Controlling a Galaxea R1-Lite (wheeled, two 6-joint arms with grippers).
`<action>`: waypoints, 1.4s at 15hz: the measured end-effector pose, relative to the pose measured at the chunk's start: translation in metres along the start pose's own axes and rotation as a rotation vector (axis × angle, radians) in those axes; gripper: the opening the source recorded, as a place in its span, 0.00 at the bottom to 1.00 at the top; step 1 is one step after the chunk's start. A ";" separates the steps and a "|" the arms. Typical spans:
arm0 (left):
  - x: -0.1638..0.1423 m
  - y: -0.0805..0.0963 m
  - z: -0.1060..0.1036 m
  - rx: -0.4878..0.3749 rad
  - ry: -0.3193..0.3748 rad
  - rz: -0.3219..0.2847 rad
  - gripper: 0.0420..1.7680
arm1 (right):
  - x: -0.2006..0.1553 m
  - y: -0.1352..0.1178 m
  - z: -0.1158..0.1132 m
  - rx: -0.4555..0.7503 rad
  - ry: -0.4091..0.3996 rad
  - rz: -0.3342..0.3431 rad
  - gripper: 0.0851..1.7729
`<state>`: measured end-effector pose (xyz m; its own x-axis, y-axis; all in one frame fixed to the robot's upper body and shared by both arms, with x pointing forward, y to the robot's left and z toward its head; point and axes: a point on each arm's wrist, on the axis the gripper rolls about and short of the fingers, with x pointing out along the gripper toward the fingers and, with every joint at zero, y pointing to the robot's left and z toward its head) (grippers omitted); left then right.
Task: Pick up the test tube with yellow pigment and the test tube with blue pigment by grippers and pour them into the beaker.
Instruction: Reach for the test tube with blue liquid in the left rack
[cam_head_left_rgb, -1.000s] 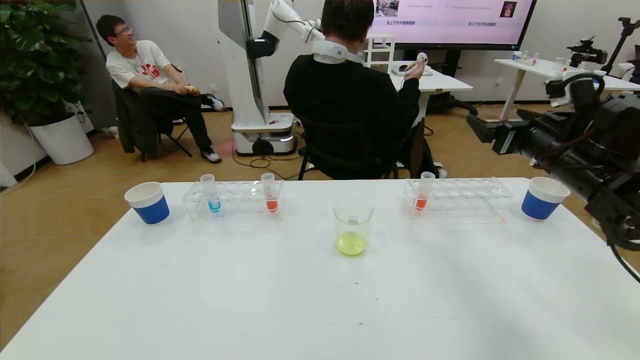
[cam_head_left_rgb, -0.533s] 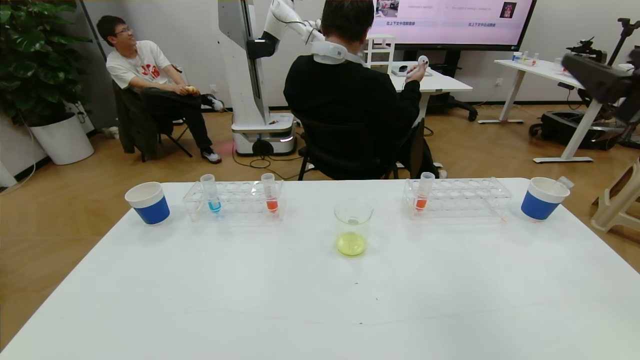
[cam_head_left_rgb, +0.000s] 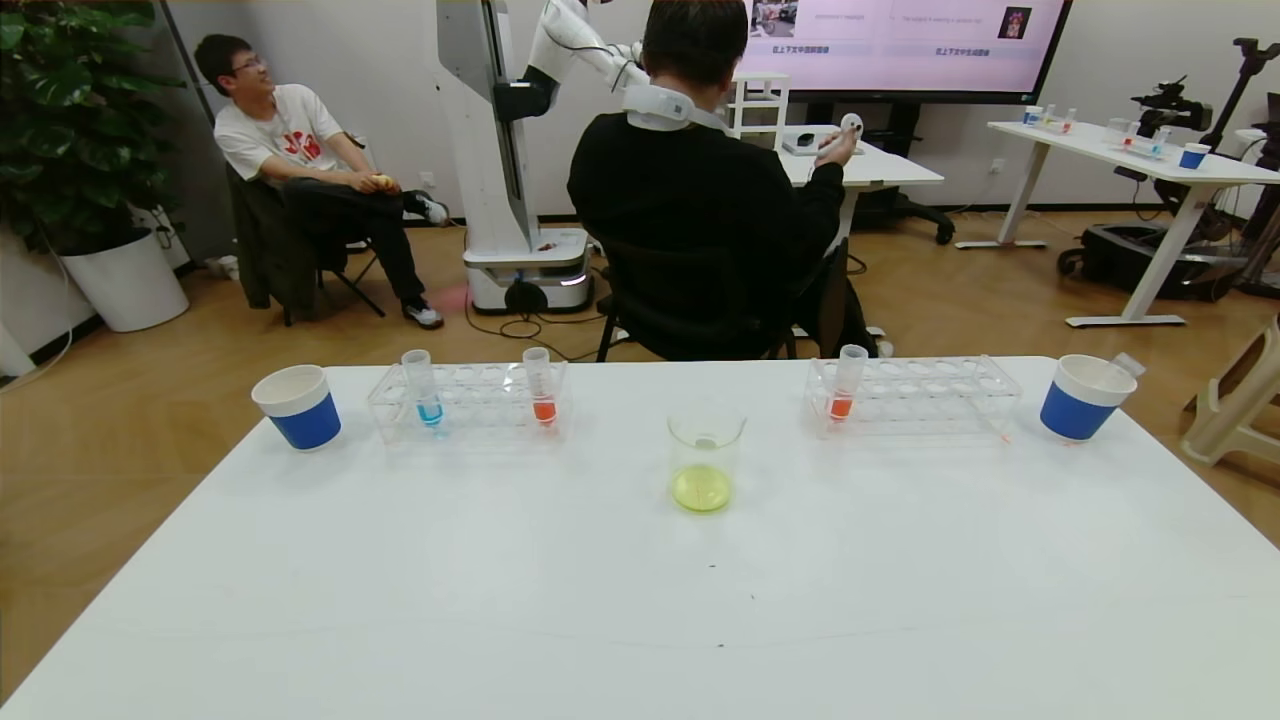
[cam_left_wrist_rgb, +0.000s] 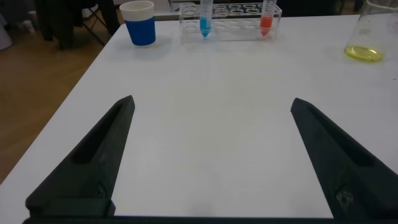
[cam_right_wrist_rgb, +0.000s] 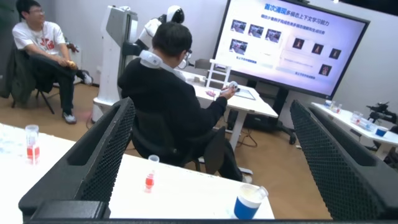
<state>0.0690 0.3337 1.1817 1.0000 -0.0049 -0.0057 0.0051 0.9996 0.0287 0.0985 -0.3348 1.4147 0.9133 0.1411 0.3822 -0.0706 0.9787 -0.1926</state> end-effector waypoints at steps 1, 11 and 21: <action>0.000 0.000 0.000 0.000 0.000 0.000 0.99 | -0.018 0.001 -0.001 -0.013 0.000 0.001 0.98; 0.000 0.000 0.000 0.000 0.000 0.000 0.99 | -0.093 0.015 -0.023 -0.182 0.017 -0.103 0.98; 0.000 0.000 0.000 0.000 -0.001 0.000 0.99 | -0.110 0.039 -0.161 -0.031 0.190 -0.055 0.98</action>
<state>0.0690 0.3337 1.1818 1.0000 -0.0045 -0.0049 0.0046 0.9996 0.0292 0.0601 -0.3360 1.2199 0.9750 0.0537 0.2156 -0.0086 0.9787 -0.2050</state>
